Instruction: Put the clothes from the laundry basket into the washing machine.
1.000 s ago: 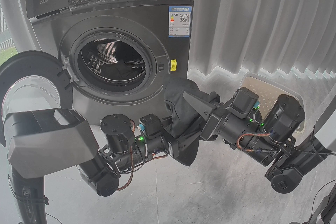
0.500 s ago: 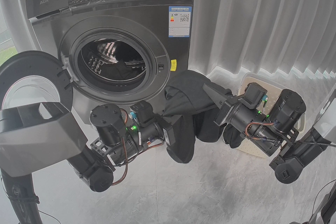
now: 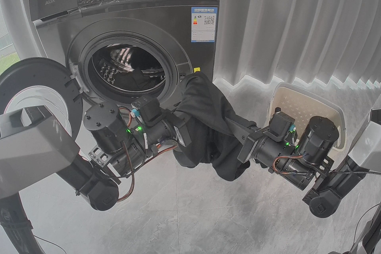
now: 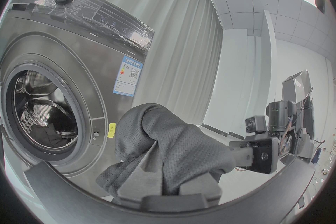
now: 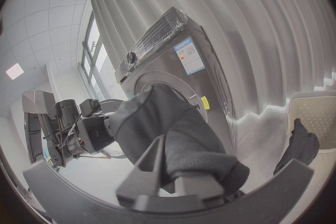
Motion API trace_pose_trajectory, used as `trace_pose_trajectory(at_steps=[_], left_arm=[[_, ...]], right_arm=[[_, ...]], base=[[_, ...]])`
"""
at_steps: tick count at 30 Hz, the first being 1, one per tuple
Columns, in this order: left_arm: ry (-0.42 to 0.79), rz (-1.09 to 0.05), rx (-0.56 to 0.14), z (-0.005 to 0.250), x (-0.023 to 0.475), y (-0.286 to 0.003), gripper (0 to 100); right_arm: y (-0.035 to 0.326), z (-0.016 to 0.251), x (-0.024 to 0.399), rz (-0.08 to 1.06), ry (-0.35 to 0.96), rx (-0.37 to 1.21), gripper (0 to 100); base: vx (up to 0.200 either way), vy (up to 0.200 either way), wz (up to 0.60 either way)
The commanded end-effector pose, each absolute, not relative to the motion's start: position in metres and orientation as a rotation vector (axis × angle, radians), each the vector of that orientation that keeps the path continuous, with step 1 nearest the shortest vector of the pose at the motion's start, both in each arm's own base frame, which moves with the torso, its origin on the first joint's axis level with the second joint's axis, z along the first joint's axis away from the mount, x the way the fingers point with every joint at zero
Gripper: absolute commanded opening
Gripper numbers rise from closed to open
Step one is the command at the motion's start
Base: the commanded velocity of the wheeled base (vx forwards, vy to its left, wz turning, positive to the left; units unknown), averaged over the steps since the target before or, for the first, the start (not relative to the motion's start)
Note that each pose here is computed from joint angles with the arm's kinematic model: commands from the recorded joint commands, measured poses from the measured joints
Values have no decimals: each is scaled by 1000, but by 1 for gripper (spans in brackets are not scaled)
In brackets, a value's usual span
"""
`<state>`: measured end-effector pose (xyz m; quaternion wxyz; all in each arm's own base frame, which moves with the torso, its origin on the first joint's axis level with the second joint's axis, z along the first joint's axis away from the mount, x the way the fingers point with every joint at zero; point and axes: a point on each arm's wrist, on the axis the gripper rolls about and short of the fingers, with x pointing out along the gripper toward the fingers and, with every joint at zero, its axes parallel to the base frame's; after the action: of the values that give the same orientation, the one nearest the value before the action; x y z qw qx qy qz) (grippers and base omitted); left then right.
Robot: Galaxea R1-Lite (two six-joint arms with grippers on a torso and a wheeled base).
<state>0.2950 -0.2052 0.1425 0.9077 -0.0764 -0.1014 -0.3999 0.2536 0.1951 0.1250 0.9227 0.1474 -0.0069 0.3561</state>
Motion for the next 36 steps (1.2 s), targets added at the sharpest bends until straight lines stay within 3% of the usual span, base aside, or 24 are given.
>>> trace_pose_trajectory(at_steps=[1,14,25,36], left_arm=[[-227,-819,-162,147,296,-204,0],[-291,-736,-211,163,311,-199,0],[-296,-707,-229,165,309,-201,0],[-277,-695,-276,165,297,-216,0]], right_arm=[[203,123,247,761,1,304,100],[185,87,197,857,213,186,100],[202,106,224,862,79,213,100],[234,79,260,858,65,175,100]], base=[[0,0,0],[0,0,0],[0,0,0],[0,0,0]])
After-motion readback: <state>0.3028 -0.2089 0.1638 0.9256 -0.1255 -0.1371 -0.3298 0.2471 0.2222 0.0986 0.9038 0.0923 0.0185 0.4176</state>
